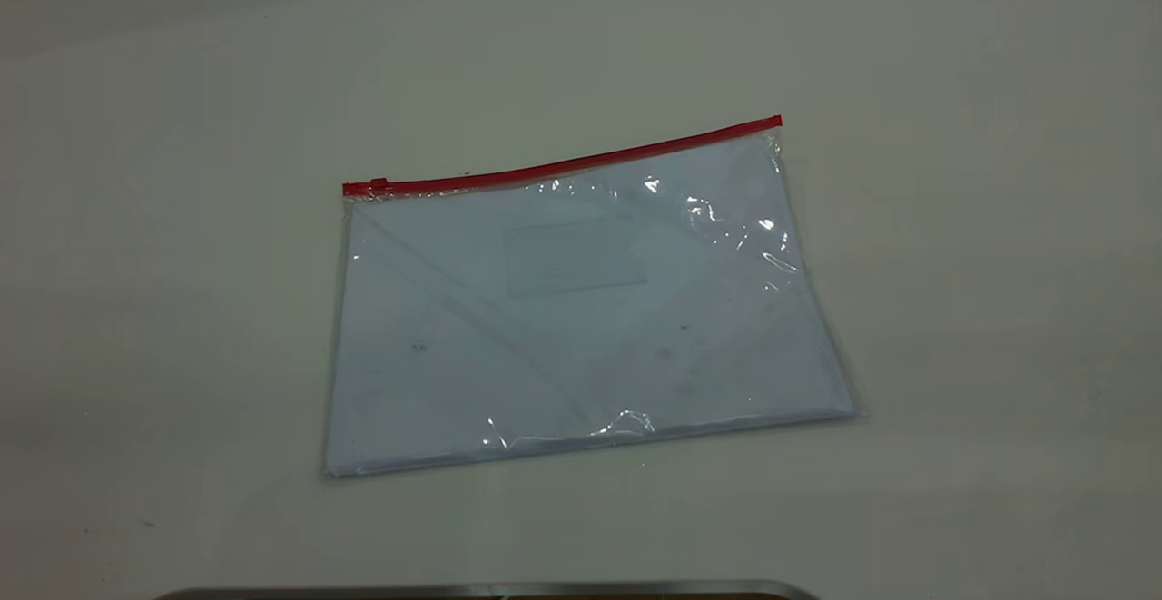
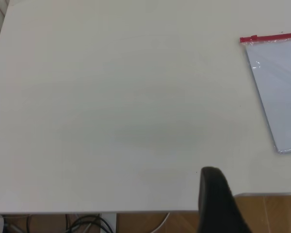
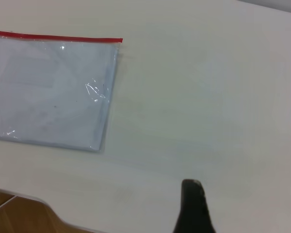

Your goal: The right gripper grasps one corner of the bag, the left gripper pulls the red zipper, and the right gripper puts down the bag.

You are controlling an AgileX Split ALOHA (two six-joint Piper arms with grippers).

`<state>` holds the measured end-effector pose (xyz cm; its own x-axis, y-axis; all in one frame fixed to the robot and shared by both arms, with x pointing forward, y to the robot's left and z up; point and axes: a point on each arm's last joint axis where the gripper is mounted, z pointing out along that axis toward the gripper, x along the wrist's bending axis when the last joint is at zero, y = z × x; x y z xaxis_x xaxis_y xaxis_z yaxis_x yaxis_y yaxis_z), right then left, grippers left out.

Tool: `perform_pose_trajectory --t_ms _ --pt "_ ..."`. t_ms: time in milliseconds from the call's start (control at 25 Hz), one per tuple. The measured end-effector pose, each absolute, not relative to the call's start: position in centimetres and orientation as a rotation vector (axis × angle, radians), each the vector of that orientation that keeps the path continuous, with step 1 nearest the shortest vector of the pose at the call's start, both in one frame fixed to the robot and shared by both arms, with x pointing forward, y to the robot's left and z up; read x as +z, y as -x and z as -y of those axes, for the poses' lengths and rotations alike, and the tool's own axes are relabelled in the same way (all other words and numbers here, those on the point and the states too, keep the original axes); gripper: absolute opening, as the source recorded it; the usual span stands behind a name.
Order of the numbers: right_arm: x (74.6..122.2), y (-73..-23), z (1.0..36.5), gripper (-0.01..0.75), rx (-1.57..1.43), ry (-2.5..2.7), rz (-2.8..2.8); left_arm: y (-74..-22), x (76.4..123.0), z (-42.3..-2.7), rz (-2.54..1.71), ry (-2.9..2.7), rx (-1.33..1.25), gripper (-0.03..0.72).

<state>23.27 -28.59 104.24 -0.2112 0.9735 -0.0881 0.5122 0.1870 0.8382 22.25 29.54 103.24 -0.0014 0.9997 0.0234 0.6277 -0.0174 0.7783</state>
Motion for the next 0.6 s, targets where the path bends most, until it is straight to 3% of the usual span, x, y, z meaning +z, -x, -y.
perform_pose_trajectory --t_ms 600 --pt "104.21 -22.90 28.70 0.584 0.920 -1.364 -1.812 -22.25 103.23 -29.53 -1.687 -1.703 0.829 0.464"
